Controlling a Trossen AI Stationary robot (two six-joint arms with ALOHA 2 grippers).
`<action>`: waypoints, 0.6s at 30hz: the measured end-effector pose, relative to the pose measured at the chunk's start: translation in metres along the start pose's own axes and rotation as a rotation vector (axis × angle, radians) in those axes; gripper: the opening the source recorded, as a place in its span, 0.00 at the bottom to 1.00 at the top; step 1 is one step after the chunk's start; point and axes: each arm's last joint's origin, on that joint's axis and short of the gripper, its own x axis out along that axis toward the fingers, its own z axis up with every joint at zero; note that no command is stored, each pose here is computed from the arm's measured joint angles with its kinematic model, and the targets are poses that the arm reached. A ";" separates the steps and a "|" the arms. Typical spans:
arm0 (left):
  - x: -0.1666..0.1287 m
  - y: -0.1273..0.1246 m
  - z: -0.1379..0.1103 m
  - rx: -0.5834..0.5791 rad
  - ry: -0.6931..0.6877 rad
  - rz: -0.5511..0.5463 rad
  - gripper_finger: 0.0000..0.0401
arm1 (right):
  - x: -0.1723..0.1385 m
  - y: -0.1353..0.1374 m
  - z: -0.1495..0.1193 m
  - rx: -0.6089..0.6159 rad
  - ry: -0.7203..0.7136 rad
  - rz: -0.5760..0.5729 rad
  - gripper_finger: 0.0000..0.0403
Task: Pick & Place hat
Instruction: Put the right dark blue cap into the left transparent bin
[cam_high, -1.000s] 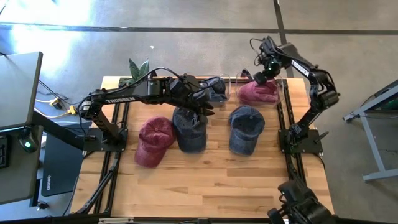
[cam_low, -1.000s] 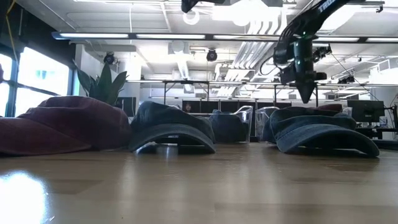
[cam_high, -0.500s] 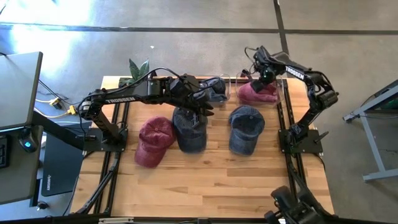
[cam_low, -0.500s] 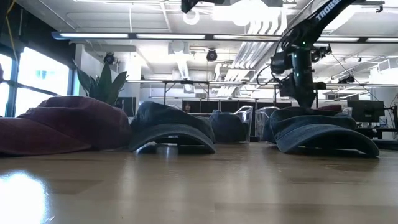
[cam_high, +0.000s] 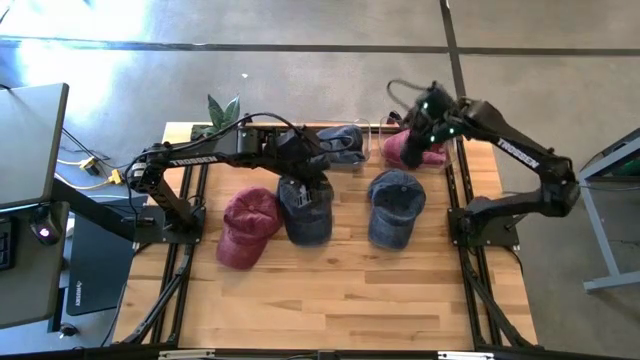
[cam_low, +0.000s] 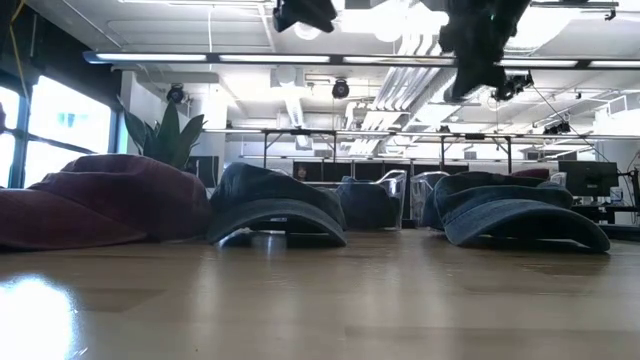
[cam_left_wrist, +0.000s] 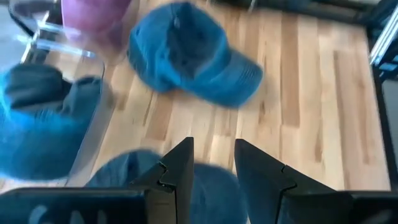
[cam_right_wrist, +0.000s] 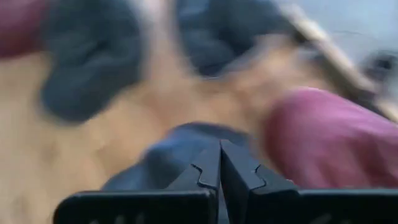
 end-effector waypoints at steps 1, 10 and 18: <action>0.000 0.000 -0.001 0.001 0.015 0.001 0.28 | 0.000 0.008 -0.002 -0.051 0.013 0.028 0.03; 0.000 0.000 -0.003 0.023 0.033 0.002 0.28 | 0.047 0.044 -0.053 -0.309 0.347 -0.001 0.42; 0.000 0.000 -0.005 0.046 0.057 0.004 0.28 | 0.105 0.042 -0.102 -0.470 0.373 -0.310 0.69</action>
